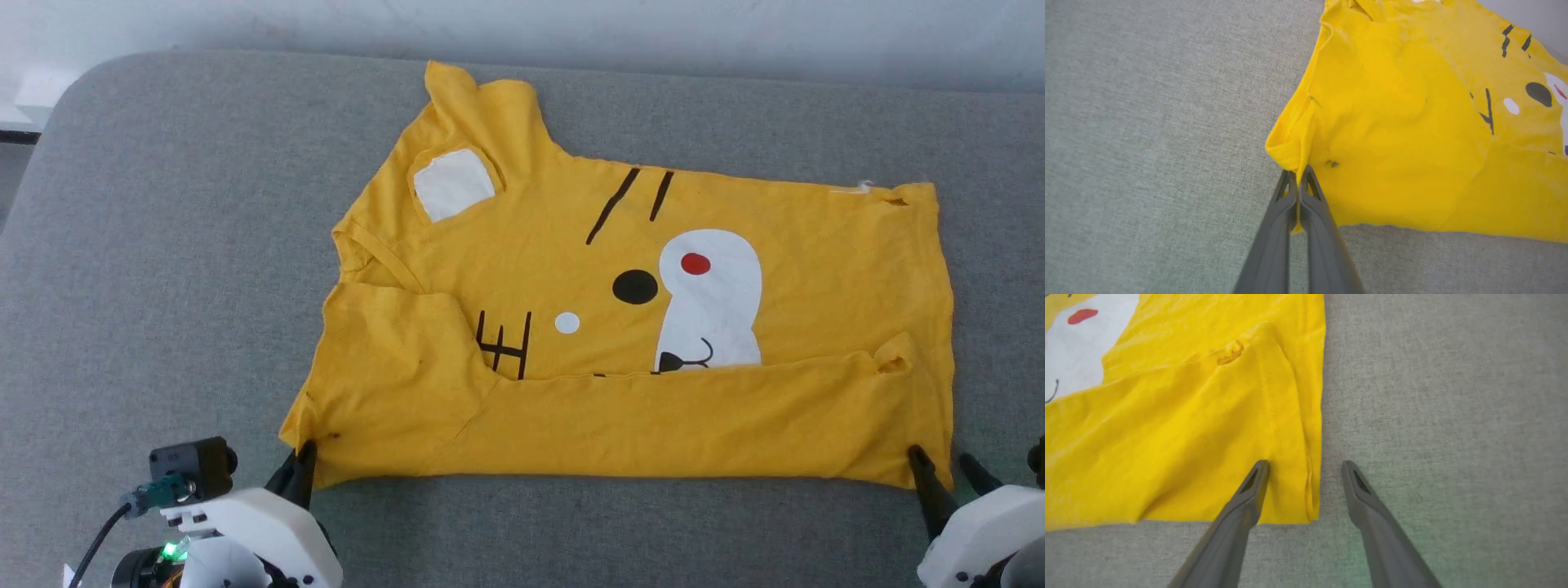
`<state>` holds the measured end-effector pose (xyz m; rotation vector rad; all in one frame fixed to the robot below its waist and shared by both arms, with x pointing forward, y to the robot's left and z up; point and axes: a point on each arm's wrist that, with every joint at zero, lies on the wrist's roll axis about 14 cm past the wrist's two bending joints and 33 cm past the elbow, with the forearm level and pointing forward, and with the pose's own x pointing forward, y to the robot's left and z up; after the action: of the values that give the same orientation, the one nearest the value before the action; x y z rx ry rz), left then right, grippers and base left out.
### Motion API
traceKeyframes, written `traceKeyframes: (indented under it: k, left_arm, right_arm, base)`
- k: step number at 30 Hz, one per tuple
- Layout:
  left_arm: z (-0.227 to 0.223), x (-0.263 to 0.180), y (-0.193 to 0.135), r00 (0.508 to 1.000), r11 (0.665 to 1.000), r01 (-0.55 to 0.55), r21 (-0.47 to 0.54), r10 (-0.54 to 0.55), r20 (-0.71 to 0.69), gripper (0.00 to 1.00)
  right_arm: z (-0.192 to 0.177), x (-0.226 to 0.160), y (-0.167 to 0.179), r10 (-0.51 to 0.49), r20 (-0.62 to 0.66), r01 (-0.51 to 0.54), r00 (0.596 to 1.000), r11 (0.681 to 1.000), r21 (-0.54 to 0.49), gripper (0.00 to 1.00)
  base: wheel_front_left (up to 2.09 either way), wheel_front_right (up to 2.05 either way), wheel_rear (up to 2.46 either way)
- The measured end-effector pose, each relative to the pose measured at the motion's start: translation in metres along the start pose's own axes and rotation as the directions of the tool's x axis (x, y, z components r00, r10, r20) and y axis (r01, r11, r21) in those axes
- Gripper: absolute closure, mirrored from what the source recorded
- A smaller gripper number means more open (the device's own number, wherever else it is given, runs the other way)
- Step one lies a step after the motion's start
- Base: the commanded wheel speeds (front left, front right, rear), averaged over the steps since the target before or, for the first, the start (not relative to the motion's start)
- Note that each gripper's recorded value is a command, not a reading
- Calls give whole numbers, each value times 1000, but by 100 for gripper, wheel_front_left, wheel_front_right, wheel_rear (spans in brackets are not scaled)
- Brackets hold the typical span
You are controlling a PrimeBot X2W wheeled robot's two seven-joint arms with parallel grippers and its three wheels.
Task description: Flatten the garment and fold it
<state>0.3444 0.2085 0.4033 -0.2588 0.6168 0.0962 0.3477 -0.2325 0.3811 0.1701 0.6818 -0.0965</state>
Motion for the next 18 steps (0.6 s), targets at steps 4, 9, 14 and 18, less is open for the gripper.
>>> traceKeyframes:
  k: [4,9,14,18]
  left_arm:
    - [0,-2,0,1000,1000,-1,0,1,1,100]
    - [4,-5,-1,1000,999,2,-42,-1,11,100]
    - [29,-11,-3,996,990,35,-138,-22,91,100]
    - [61,-22,-9,982,982,90,-165,-60,177,100]
  right_arm:
    - [0,3,-4,-10,-2,10,1000,1000,12,100]
    - [10,-1,-4,-10,42,9,999,1000,18,100]
    - [54,-13,1,-1,173,1,985,1000,5,100]
    - [87,-29,5,10,258,-7,966,1000,-11,100]
  base:
    - [0,0,0]
    - [0,0,0]
    - [0,0,0]
    - [0,0,0]
